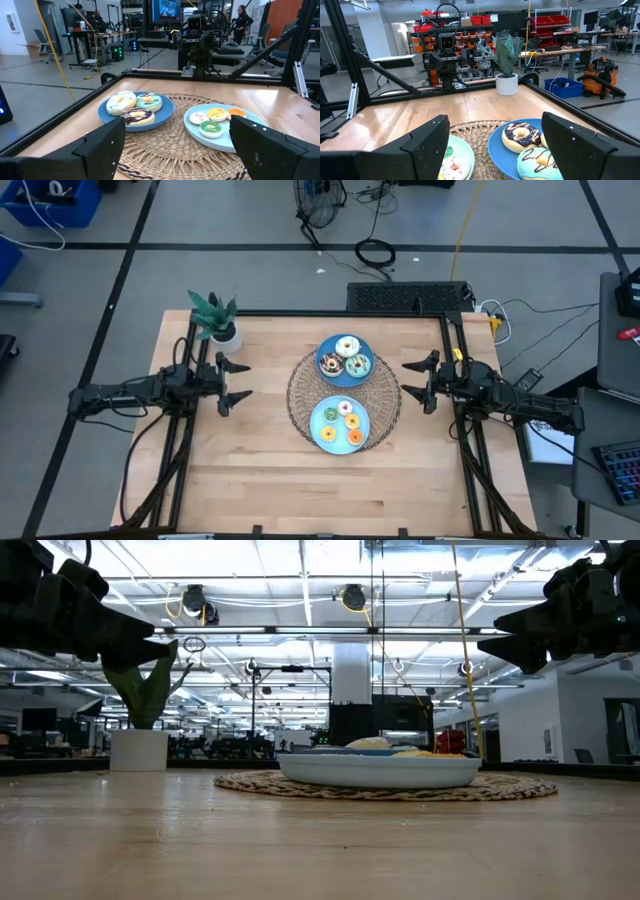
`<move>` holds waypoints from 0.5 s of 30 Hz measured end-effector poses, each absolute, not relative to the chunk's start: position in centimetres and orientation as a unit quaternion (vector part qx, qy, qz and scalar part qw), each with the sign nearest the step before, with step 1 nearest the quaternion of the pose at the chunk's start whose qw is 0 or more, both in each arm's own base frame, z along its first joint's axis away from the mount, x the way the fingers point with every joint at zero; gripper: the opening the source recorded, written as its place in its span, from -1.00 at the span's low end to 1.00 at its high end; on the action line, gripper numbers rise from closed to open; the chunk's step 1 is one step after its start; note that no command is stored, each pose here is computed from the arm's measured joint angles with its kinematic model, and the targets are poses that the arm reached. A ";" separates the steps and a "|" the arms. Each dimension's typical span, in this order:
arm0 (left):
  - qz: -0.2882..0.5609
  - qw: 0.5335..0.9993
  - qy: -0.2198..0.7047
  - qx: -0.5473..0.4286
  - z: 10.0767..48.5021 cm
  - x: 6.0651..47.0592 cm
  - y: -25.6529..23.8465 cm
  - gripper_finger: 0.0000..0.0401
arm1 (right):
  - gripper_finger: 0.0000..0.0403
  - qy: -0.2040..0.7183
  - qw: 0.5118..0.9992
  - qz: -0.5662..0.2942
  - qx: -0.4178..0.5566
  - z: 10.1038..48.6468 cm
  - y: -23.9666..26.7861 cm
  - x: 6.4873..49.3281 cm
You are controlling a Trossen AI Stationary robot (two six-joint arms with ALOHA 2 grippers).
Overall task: Pick & Place donuts
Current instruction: Return to Home Position
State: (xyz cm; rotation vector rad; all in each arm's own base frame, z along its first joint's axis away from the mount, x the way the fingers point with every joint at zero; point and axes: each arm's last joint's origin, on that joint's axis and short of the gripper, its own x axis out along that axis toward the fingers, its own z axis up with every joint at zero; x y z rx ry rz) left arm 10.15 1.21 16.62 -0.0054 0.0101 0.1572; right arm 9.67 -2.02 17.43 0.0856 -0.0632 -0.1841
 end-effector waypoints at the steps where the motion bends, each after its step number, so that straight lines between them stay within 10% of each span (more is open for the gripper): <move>1: 0.079 0.997 0.005 -0.003 16.6 10.1 1.2 0.75 | 0.51 -0.032 0.994 -0.092 0.043 17.4 -2.0 9.7; 15: 0.078 0.997 0.004 -0.002 16.6 10.1 1.2 0.71 | 0.51 -0.032 0.994 -0.092 0.043 17.4 -2.0 9.7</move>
